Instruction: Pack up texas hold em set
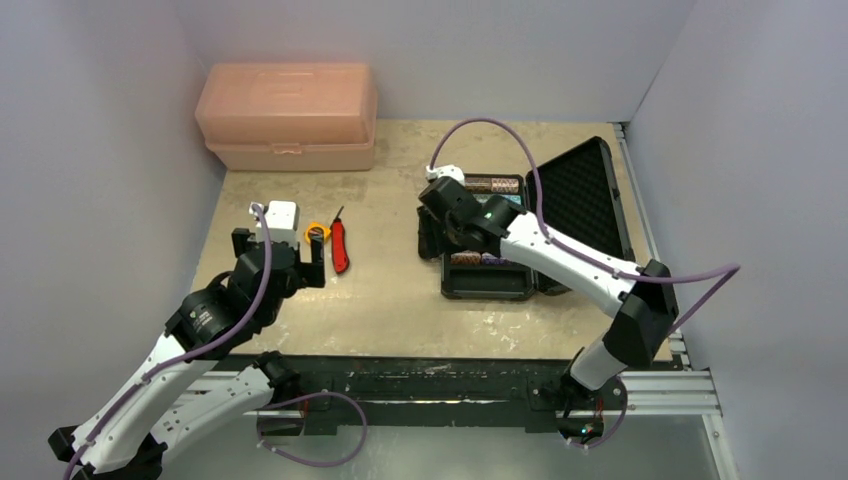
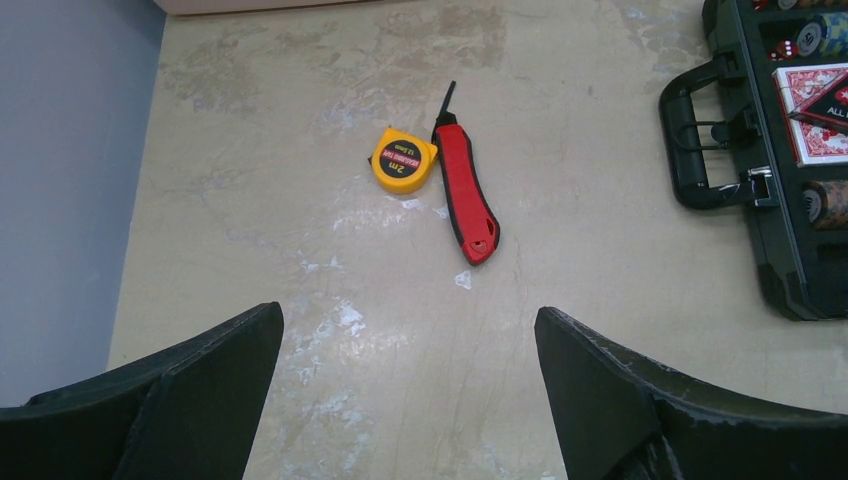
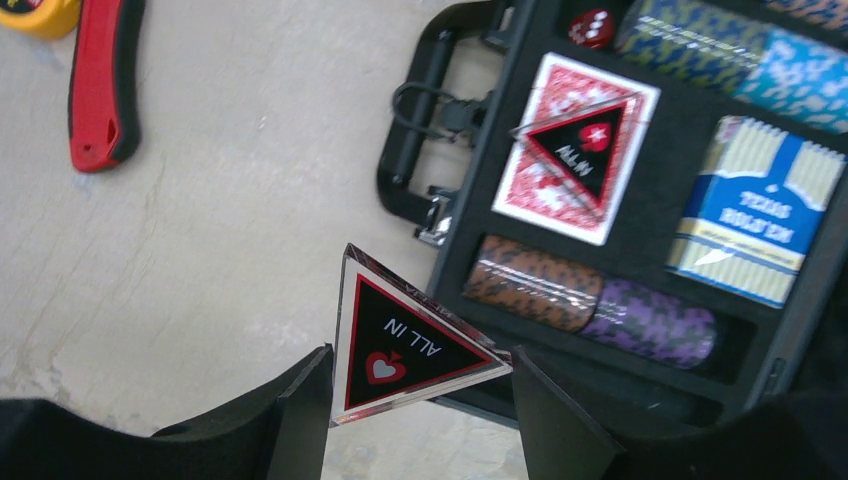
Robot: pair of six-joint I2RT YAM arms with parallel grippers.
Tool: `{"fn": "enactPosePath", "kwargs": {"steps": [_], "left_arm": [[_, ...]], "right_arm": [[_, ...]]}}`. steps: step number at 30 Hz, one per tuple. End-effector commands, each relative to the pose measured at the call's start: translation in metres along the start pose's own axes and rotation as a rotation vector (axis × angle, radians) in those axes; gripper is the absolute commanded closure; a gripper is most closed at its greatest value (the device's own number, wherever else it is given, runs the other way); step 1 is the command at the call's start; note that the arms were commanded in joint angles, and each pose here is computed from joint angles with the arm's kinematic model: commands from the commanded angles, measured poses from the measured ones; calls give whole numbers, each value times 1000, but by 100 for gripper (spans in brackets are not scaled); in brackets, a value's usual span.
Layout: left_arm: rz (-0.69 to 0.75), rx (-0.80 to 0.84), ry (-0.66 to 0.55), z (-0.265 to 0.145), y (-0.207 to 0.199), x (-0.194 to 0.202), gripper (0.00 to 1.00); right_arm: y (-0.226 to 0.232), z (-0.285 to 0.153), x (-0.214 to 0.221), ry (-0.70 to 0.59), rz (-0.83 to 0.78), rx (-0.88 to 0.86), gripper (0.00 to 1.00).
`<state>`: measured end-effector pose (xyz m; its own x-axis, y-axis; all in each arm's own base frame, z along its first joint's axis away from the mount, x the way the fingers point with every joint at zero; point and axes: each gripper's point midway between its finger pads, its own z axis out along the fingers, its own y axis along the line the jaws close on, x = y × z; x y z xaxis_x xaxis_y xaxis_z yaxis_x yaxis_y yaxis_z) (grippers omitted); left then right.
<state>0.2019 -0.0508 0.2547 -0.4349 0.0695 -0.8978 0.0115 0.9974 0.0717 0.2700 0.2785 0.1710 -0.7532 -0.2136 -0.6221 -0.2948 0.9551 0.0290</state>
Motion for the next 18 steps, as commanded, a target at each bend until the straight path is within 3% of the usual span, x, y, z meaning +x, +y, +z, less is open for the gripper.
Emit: {"fn": "enactPosePath", "kwargs": {"steps": [1, 18], "left_arm": [[7, -10, -31, 4, -1, -7, 3], [42, -53, -32, 17, -2, -8, 2]], "right_arm": [[-28, -14, -27, -87, -21, 10, 57], [-97, 3, -45, -114, -1, 60, 56]]}}
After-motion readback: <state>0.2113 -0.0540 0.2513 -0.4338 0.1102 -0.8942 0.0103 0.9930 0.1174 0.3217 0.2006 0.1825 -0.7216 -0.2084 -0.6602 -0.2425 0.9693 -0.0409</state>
